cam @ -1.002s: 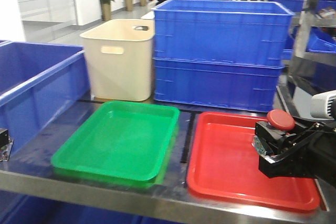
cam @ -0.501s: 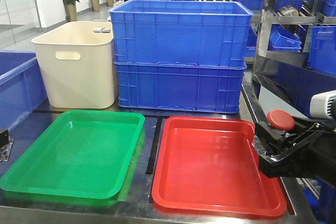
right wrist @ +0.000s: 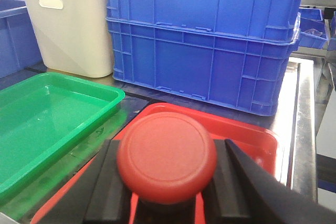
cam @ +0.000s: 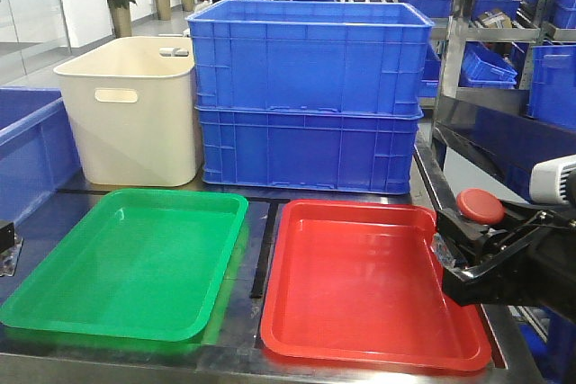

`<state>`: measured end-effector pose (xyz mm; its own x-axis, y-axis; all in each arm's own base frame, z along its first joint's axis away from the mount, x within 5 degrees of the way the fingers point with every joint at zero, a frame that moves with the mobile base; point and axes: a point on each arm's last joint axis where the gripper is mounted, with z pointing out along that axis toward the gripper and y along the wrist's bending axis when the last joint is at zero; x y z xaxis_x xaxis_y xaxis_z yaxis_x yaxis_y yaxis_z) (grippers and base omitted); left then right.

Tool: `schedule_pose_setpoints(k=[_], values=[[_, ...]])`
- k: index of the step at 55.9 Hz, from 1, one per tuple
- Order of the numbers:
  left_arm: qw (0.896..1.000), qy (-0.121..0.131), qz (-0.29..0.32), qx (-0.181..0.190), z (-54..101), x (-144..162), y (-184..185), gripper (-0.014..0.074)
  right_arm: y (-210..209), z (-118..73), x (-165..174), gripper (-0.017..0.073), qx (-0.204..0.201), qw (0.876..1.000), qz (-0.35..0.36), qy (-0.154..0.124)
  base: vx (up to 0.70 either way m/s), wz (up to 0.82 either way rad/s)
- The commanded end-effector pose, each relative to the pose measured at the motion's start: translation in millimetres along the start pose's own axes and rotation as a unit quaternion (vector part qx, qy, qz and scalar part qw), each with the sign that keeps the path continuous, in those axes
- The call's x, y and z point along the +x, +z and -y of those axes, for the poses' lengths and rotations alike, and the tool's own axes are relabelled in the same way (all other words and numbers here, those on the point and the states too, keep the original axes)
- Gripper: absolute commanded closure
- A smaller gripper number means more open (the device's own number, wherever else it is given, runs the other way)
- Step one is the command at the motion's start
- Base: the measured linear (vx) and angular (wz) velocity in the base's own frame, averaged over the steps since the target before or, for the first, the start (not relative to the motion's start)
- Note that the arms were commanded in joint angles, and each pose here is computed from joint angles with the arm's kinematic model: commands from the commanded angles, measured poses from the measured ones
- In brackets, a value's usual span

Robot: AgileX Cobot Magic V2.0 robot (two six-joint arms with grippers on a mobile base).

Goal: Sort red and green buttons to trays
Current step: 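Lower left gripper over green tray, right gripper over red tray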

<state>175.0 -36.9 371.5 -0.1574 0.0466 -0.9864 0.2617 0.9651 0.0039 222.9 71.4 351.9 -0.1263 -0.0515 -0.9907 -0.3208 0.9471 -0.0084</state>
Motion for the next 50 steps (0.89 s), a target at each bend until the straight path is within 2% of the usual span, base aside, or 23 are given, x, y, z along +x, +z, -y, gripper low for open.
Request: schedule_pose_setpoints(k=[1, 12, 24, 29, 39, 50], values=[[0.998, -0.006, 0.055, -0.017, -2.4, -19, -6, 0.0591, -6, -3.1, -20, 0.0568, -0.018, 0.998, 0.056, -0.001, 0.0, 0.0], [0.998, -0.008, 0.053, -0.016, -2.1, -18, -6, 0.0591, -5, -3.4, -20, 0.0568, -0.02, 0.998, 0.06, 0.0, 0.0, 0.0], [0.996, -0.014, 0.069, -0.051, -11.4, -18, 20, 0.0591, 18, -12.9, -26, 0.0568, -0.077, 0.99, 0.12, 0.002, 0.0, 0.0], [0.998, -0.015, 0.049, -0.045, -11.4, -21, 46, 0.0591, 40, -12.3, -28, 0.0568, -0.077, 0.991, 0.11, 0.003, 0.0, 0.0], [0.999, -0.012, 0.038, -0.017, -0.2, -42, 108, 0.0591, 90, -11.2, -31, 0.0568, -0.078, 0.992, 0.096, 0.003, 0.0, 0.0], [1.0, -0.01, 0.011, -0.011, 7.7, -30, 184, 0.0591, 140, -11.0, -5, 0.0568, -0.082, 0.995, 0.058, 0.008, 0.0, 0.0]])
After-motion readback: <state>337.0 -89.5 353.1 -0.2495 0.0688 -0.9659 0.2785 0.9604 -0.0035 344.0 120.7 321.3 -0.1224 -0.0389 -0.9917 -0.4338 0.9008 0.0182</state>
